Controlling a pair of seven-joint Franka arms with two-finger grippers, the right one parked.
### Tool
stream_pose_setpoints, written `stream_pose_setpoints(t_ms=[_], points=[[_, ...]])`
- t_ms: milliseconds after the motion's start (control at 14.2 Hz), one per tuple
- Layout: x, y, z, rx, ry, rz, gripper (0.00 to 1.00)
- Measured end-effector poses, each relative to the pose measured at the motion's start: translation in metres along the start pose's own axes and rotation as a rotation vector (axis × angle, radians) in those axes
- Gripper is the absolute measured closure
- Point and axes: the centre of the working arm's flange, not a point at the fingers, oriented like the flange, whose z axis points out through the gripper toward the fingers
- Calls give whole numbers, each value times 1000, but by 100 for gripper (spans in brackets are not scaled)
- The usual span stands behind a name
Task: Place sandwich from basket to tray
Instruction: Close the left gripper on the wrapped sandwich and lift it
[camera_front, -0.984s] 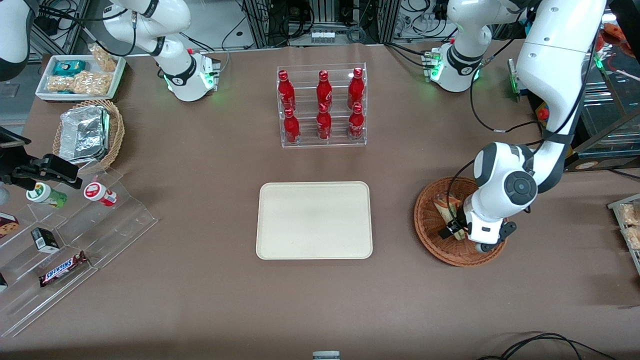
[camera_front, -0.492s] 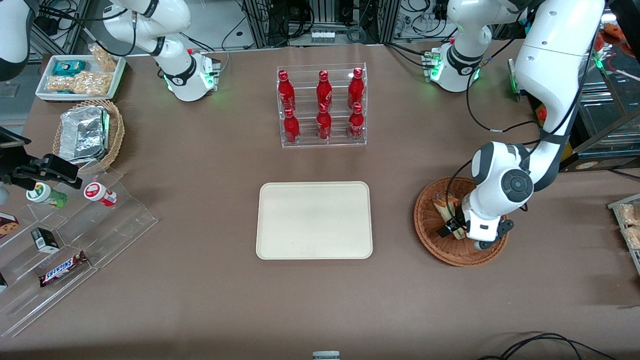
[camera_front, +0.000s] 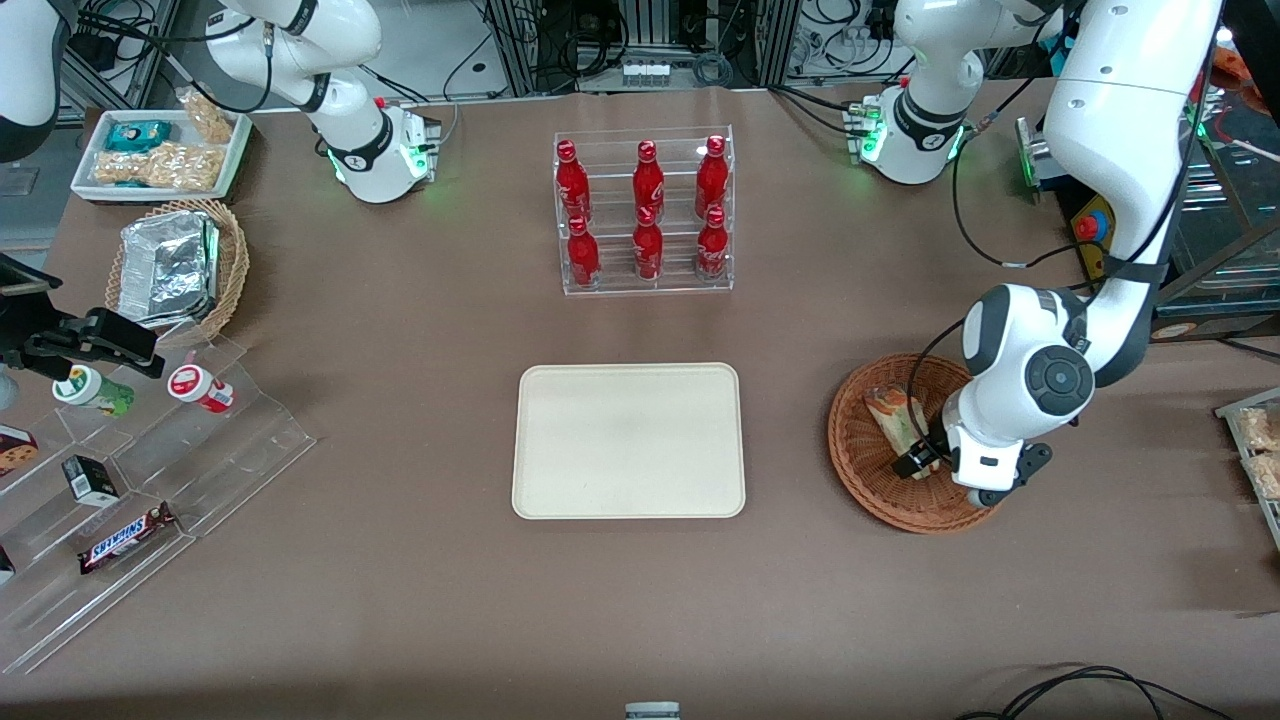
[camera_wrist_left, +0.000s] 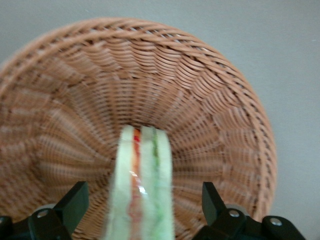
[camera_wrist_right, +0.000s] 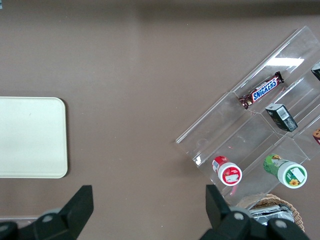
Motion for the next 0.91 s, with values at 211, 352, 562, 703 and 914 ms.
stream_pose_setpoints(t_ms=[211, 352, 562, 703, 914], points=[[-1, -4, 10, 39, -3, 16, 0], [-4, -5, 24, 52, -22, -6, 0], [-17, 6, 38, 66, -39, -50, 0], [-30, 14, 44, 78, -46, -63, 0], [-34, 17, 44, 80, -44, -90, 15]])
